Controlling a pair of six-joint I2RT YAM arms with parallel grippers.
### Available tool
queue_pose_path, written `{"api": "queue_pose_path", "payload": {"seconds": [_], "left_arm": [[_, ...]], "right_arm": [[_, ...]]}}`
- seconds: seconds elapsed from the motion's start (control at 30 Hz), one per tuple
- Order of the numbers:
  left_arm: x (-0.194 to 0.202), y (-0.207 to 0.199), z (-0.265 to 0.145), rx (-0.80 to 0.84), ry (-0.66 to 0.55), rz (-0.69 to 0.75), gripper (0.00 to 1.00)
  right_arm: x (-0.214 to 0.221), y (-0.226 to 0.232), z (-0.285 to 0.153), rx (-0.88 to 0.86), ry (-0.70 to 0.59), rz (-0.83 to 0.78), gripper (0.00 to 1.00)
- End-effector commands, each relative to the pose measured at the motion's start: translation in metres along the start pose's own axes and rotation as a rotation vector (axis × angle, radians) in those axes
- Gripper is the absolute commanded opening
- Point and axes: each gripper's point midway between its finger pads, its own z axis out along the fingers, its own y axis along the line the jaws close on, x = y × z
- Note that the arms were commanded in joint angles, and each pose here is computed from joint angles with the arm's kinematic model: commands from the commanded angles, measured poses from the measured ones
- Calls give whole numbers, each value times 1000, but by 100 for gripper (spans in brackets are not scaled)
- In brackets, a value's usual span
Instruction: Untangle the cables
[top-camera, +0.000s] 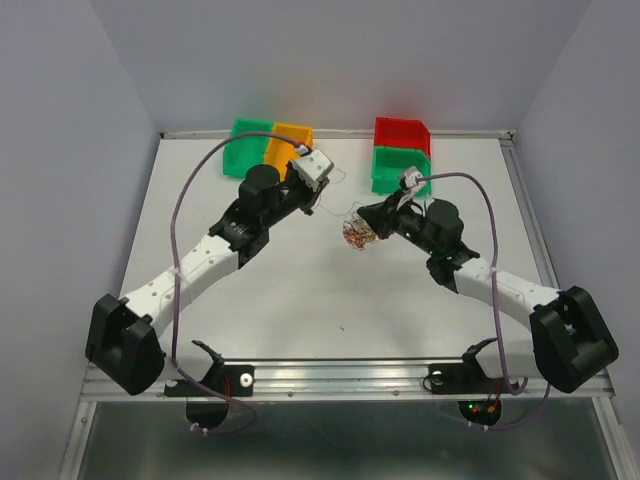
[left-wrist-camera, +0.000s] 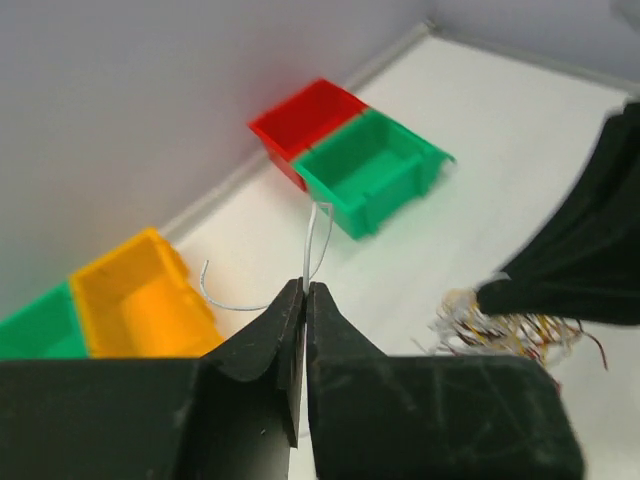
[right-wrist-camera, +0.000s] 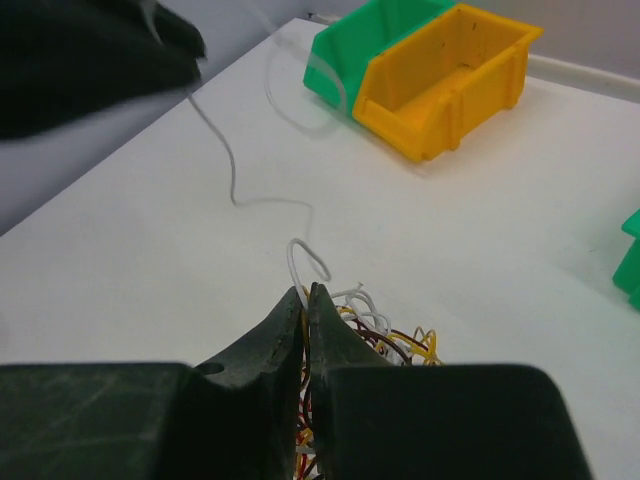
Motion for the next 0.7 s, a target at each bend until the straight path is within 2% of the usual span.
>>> {"api": "queue_pose_path", "payload": {"seconds": [0.0,0.03,0.1,0.2,0.37,0.67], "left_arm": [[2,-43,6,257,-50,-14,39],[15,-50,12,301,-22,-5,53],[29,-64,14,382,13,-15,72],[51,-80,16,488,48,-17,81],[68,-91,17,551,74,-20,88],[107,-90,39,546,160,-35,84]], "right_arm": [[-32,7,13,-37,-8,-54,12],[-30,4,15,-27,1,-51,13],[-20,-2,22,-13,31,-33,13],[-15,-1,29,-29,46,-5,12],[2,-1,20,-42,14,19,11],[8,13,9,-96,9,70,13]]}}
